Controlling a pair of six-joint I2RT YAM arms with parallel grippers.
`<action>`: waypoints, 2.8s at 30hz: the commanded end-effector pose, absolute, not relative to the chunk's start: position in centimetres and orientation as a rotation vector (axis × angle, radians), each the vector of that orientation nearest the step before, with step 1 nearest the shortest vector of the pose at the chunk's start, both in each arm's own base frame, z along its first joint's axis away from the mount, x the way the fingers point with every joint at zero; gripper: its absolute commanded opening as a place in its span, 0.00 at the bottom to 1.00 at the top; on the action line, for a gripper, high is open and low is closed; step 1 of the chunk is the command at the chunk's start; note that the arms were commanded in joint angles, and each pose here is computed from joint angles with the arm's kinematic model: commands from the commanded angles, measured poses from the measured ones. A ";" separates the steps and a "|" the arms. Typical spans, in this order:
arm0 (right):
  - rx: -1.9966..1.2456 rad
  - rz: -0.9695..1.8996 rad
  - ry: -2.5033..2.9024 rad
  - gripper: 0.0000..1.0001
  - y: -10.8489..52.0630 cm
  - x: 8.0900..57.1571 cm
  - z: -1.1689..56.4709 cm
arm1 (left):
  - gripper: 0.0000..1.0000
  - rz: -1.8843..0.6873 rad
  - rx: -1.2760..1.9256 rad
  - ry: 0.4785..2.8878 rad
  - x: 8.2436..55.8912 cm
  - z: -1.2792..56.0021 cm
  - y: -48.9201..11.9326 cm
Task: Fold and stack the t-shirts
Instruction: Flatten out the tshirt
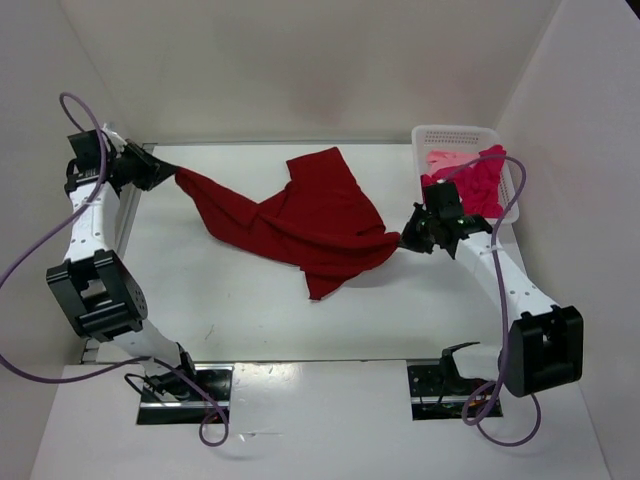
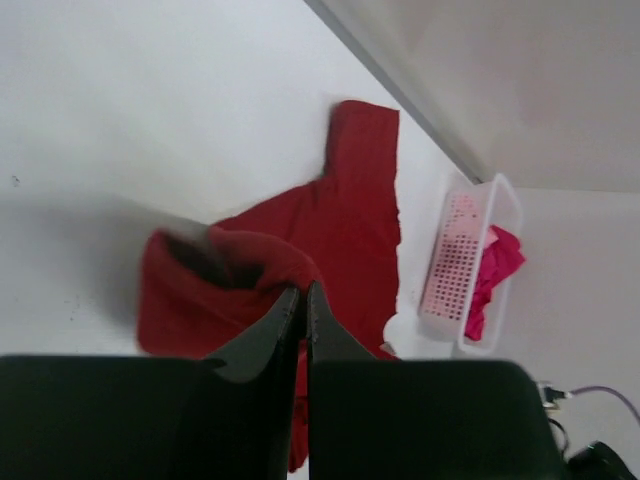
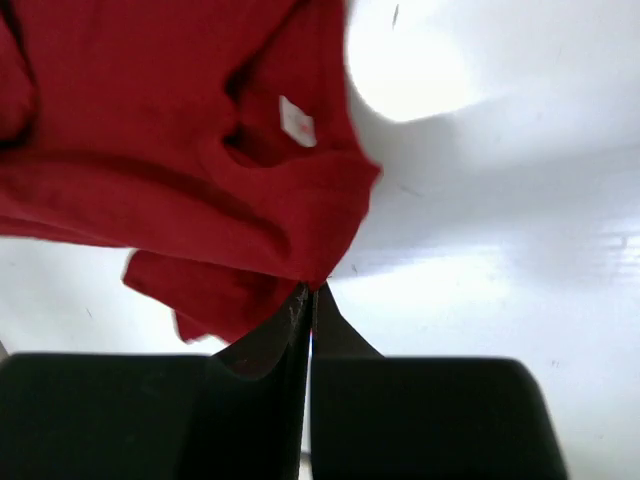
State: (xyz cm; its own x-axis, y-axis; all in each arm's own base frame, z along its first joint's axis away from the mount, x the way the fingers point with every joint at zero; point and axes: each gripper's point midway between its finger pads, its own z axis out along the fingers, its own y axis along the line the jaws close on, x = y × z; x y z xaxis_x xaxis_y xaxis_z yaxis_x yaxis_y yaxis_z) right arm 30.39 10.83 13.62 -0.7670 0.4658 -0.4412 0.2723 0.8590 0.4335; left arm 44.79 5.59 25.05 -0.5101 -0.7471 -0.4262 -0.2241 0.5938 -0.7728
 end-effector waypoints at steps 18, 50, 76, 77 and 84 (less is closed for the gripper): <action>0.558 0.593 2.396 0.00 9.3 29.1 15.5 | 0.07 -0.632 -0.634 2.008 41.2 30.7 2.9; 0.534 0.483 2.172 0.47 11.2 44.2 22.7 | 0.71 -0.392 -0.728 2.144 44.5 18.4 2.6; 0.472 0.733 2.379 0.03 16.7 32.0 15.3 | 0.47 -0.392 -1.291 2.280 35.1 1.5 3.6; 0.472 0.733 2.379 0.03 16.7 32.0 15.3 | 0.46 -0.377 -1.315 2.275 35.0 1.2 3.7; 0.472 0.733 2.379 0.04 16.7 32.0 15.3 | 0.37 -0.346 -1.359 2.191 35.4 1.4 4.6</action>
